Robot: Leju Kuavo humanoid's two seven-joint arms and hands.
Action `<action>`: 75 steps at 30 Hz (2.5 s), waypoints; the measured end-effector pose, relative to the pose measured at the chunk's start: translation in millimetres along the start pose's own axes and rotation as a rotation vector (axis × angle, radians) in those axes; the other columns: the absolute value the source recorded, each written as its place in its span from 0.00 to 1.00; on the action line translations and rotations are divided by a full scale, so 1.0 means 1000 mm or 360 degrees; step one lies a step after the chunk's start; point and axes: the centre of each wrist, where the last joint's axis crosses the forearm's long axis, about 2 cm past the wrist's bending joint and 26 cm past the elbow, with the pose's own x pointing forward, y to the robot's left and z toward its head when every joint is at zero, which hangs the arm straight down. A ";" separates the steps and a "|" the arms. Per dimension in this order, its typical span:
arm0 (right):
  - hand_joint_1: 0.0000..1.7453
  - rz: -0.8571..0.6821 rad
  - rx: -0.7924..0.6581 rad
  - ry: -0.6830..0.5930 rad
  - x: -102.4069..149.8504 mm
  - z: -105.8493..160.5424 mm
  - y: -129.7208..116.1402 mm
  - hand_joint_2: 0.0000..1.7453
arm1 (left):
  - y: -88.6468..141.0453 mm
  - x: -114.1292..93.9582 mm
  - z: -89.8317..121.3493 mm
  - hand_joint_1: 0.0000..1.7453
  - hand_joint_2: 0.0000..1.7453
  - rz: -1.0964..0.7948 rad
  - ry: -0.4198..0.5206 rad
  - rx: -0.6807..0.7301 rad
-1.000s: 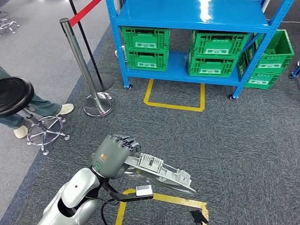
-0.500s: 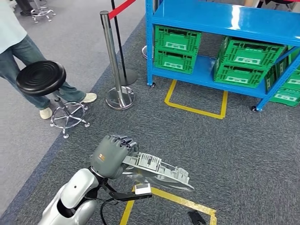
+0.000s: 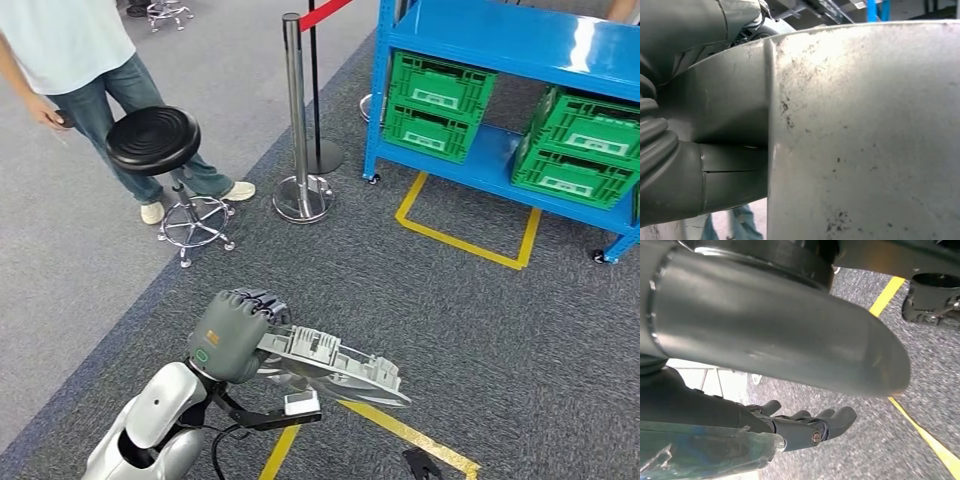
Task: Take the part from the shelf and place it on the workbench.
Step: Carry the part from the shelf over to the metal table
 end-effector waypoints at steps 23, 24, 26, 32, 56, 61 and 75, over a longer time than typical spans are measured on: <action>0.00 0.0007 0.0002 0.0009 -0.001 0.000 0.001 0.00 | 0.000 0.000 0.000 0.90 1.00 0.0003 0.0004 0.0001; 0.00 0.0008 0.0002 0.0011 -0.002 0.000 0.001 0.00 | 0.000 0.000 0.000 0.90 1.00 0.0003 0.0004 0.0002; 0.00 0.0008 0.0001 0.0016 -0.003 -0.001 0.001 0.00 | 0.000 0.000 0.000 0.90 1.00 0.0004 0.0005 -0.0001; 0.00 0.0006 -0.0002 0.0009 0.000 0.000 0.000 0.00 | 0.000 0.001 0.000 0.90 1.00 0.0005 0.0005 0.0000; 0.00 0.0033 0.0085 0.0005 0.000 0.001 0.005 0.00 | -0.001 -0.001 0.002 0.90 1.00 0.0033 -0.0011 -0.0011; 0.00 0.0033 0.0085 0.0004 0.000 0.001 0.005 0.00 | -0.001 -0.001 0.003 0.90 1.00 0.0034 -0.0010 -0.0012; 0.00 0.0033 0.0085 0.0003 0.000 0.001 0.005 0.00 | -0.001 -0.002 0.003 0.90 1.00 0.0031 -0.0005 -0.0012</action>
